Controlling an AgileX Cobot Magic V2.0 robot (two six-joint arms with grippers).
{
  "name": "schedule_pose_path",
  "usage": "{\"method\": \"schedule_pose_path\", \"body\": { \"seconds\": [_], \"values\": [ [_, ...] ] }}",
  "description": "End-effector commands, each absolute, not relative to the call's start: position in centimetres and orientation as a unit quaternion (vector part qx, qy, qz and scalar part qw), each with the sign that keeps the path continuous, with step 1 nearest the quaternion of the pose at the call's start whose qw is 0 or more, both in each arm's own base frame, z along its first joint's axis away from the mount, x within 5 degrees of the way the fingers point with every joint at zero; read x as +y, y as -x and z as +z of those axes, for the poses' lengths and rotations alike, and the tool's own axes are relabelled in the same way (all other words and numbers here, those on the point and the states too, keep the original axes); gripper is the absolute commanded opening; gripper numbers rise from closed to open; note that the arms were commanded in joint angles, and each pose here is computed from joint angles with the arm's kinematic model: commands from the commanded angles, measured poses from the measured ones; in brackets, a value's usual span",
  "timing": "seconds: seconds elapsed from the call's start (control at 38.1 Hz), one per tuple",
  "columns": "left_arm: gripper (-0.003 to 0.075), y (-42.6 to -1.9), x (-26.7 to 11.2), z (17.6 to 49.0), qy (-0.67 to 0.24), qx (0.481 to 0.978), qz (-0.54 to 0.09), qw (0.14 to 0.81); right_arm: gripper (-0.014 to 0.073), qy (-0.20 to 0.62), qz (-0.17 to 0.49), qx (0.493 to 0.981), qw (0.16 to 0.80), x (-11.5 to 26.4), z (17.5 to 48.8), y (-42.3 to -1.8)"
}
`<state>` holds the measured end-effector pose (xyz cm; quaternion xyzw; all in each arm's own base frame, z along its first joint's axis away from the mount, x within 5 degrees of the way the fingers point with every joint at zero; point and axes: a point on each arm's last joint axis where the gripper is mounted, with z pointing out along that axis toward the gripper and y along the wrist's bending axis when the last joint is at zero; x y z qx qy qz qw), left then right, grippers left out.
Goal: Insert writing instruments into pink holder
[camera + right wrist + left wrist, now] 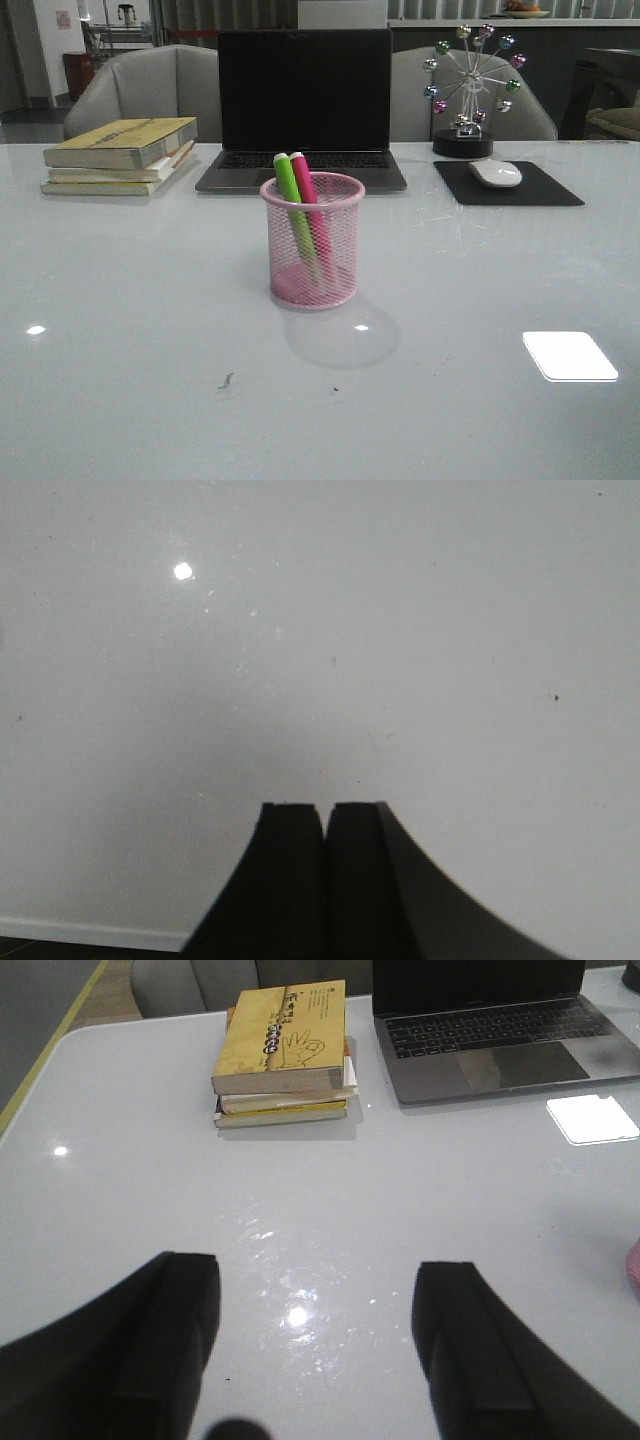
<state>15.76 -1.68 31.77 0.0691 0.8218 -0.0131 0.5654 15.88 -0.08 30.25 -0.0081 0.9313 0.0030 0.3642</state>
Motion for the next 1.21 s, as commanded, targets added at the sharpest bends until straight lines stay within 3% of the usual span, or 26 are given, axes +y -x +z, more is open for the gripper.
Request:
{"method": "schedule_pose_path", "body": {
  "seconds": [0.0, 0.21, 0.37, 0.76, 1.18],
  "values": [
    [0.0465, -15.9, -1.7, 33.6, -0.061, 0.786, -0.017, 0.615, 0.0039, 0.012, 0.002, 0.905, 0.425, 0.0, 32.3, -15.3],
    [0.0465, -15.9, -1.7, 33.6, -0.061, 0.786, -0.017, 0.615, 0.0036, 0.045, -0.004, 0.864, 0.502, 0.5, 34.3, -11.6],
    [0.0465, -15.9, -1.7, 33.6, -0.061, 0.786, -0.017, 0.615, 0.0029, 0.06, -0.009, 0.824, 0.563, 0.5, 34.1, -9.2],
    [0.0465, -15.9, -1.7, 33.6, -0.061, 0.786, -0.017, 0.615, 0.0029, 0.056, -0.005, 0.726, 0.685, 0.4, 27.6, -5.4],
    [0.0465, -15.9, -1.7, 33.6, -0.061, 0.786, -0.017, 0.615, 0.0029, 0.048, 0.006, 0.696, 0.716, 0.4, 20.3, -5.6]
  ]
}}
